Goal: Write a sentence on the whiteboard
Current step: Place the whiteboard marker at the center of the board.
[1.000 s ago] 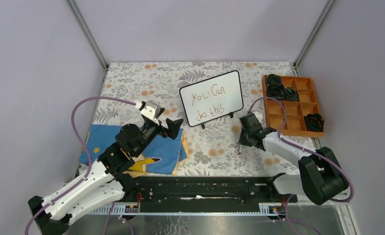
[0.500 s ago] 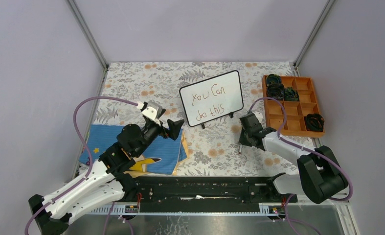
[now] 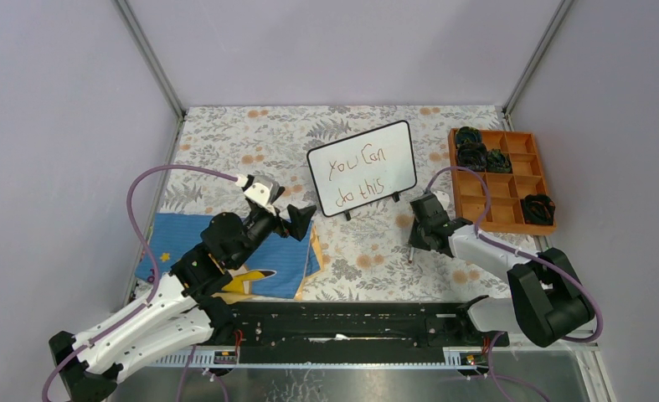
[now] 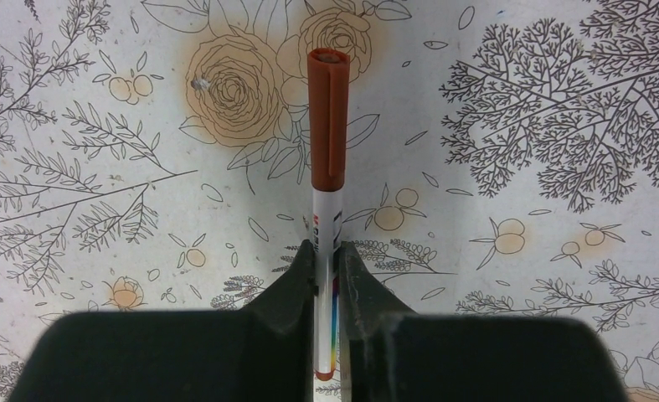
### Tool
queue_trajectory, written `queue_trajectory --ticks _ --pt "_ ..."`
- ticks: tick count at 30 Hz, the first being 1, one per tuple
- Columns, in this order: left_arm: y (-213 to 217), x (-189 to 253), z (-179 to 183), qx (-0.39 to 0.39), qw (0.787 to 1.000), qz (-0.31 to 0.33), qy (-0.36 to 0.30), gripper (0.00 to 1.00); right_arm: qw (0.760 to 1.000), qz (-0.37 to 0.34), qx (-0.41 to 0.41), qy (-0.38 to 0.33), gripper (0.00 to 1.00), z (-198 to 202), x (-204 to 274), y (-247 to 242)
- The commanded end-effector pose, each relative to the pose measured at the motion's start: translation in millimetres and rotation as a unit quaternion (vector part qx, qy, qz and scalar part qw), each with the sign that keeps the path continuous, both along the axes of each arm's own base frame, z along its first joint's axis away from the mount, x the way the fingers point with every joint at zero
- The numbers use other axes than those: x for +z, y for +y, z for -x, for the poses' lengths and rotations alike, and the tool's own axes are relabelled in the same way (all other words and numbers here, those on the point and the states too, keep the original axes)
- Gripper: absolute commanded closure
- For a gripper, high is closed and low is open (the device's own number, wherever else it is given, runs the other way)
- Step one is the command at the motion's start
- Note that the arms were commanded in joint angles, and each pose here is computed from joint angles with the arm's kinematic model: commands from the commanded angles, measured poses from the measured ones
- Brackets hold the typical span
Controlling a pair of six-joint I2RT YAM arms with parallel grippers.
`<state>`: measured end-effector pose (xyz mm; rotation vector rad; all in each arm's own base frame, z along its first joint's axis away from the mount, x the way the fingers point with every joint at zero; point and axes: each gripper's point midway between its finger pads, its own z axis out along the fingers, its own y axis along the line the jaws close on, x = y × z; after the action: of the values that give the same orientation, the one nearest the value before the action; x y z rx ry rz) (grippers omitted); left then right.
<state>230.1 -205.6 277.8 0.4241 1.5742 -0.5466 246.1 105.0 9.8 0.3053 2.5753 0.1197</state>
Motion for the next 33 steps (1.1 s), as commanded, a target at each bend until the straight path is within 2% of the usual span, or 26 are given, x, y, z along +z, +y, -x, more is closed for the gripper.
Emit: queue_trajectory --ticks 1,33 --pt "0.3 14.3 -2.4 0.007 0.999 0.015 -0.027 0.01 1.000 0.007 -0.013 0.010 0.87 2.2 -5.9 -5.6" --pt "-3.0 10.5 -1.5 0.003 1.000 0.009 -0.024 0.01 1.000 0.010 -0.009 0.017 0.75 1.7 -7.5 -4.7"
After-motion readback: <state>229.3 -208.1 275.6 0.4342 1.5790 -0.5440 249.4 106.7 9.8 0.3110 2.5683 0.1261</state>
